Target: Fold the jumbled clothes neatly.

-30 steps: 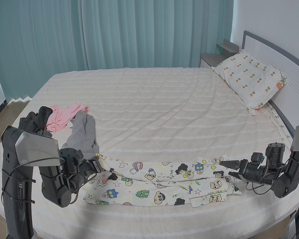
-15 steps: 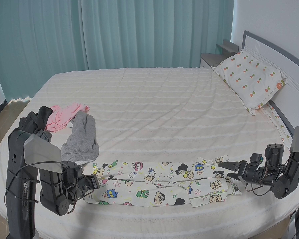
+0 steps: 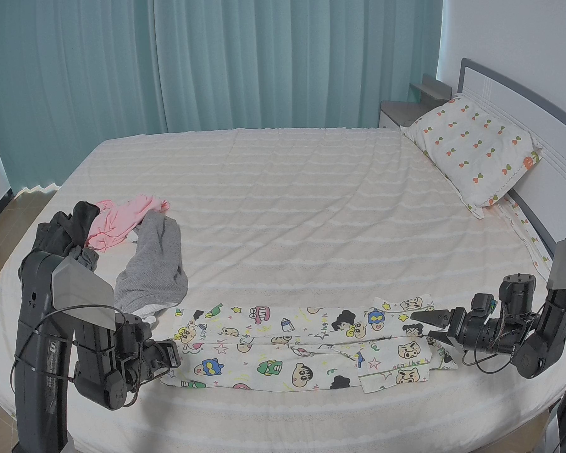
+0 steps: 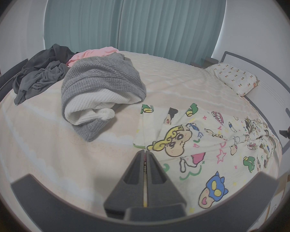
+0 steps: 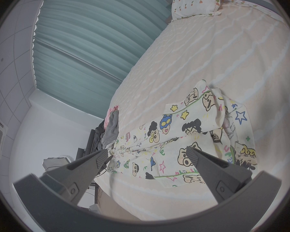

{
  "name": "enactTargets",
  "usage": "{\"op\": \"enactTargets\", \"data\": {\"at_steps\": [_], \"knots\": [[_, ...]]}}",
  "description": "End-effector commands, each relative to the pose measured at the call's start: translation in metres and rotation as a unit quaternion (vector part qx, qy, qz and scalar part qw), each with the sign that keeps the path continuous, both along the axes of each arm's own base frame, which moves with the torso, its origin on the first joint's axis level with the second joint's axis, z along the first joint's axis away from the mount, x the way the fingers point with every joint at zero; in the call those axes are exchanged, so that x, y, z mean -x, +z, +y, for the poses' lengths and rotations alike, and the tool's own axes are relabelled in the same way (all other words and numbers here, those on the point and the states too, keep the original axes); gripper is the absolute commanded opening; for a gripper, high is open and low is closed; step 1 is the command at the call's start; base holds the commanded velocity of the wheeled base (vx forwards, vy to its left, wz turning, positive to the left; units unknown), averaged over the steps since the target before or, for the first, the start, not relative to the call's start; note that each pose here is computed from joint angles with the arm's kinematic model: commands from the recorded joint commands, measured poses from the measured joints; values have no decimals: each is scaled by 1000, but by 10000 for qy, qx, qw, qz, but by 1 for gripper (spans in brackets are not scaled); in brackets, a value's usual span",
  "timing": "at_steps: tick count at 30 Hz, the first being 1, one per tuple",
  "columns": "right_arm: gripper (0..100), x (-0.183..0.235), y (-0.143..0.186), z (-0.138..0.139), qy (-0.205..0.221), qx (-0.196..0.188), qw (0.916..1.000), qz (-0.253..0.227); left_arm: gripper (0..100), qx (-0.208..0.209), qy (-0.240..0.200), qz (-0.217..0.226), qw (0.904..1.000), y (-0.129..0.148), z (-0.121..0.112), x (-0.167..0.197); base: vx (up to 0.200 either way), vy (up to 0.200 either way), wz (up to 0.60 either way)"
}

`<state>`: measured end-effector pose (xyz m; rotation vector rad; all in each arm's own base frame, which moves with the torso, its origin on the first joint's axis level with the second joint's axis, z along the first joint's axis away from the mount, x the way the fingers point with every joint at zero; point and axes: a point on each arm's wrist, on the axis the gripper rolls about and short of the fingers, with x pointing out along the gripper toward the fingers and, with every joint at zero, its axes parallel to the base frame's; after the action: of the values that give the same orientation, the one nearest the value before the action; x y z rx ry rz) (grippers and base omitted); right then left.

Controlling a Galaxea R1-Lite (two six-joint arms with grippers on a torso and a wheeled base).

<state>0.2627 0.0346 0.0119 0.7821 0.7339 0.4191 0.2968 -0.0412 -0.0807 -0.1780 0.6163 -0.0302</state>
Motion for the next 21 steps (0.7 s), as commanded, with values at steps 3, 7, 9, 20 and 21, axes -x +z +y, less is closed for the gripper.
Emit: {"op": "enactTargets", "data": {"at_steps": [3,7,9,20,21], "knots": [[100,0,-2,0,8,2,10000,29,0,-10,6,88,10000,0,1,7,0,0,0],[100,0,-1,0,8,2,10000,21,0,68,92,34,9999,13,4,13,0,0,0],[100,0,-1,0,4,10,10000,9,0,241,203,-64,9995,27,6,17,0,0,0],[100,2,-2,2,76,66,9999,2,100,621,302,-622,9957,57,13,7,0,0,0],[100,2,-2,2,76,66,9999,9,100,744,147,-628,9951,58,13,7,0,0,0]]}}
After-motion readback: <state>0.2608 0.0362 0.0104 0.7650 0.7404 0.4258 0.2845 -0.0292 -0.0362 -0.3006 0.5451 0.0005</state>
